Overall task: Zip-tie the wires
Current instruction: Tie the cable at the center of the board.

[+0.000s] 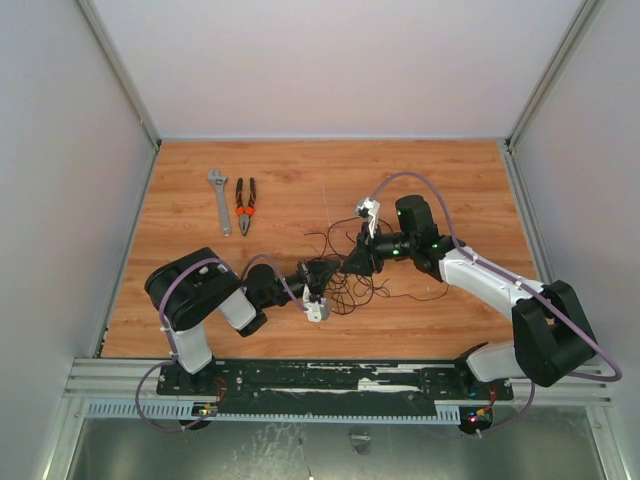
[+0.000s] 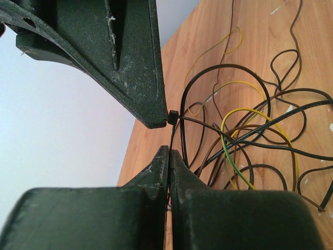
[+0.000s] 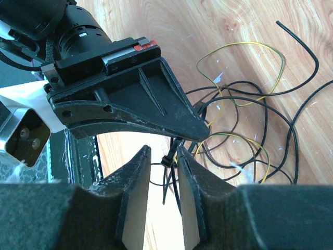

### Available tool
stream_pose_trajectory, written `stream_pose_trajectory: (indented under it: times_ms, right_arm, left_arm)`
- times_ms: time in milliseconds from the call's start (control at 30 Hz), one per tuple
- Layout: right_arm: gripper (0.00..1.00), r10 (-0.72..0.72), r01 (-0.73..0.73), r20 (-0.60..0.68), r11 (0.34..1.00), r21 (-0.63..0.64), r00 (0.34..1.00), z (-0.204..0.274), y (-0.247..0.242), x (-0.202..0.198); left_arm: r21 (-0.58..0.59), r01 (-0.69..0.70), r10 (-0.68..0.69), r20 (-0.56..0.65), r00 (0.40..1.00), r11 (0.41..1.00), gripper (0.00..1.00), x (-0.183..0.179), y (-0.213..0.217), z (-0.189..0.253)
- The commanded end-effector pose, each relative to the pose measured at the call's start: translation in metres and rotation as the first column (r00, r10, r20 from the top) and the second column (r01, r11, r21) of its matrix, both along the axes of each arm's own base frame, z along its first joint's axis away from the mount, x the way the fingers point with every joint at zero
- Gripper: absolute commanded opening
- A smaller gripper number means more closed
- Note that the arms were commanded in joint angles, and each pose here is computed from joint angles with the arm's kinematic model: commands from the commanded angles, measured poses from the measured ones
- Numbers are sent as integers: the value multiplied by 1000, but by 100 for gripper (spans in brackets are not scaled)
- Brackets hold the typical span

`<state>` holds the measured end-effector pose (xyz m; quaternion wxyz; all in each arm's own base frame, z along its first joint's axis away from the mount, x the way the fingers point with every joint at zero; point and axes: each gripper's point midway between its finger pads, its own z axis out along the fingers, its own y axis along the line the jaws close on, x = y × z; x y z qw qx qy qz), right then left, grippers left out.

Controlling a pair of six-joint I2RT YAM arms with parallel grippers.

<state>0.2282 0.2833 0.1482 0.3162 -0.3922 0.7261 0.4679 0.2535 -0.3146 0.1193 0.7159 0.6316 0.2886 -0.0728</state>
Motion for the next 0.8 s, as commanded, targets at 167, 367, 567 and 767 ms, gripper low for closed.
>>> stream_pose_trajectory:
  times_ms: [167, 367, 567, 767]
  right_arm:
    - [24, 20, -20, 10, 1000, 15, 1000, -2, 2, -1]
    - [24, 19, -19, 5, 1000, 11, 1000, -5, 2, -2]
    - [24, 15, -15, 3, 1000, 10, 1000, -6, 1, -2]
    - [26, 11, -11, 12, 1000, 20, 1000, -1, 2, 0]
  left_arm:
    - [-211, 25, 19, 205, 979, 977, 0, -5, 4, 73]
    - [-213, 25, 20, 205, 978, 977, 0, -5, 4, 74]
    - [-214, 25, 20, 206, 978, 976, 0, -5, 4, 74]
    - [-213, 25, 19, 202, 979, 977, 0, -5, 4, 73]
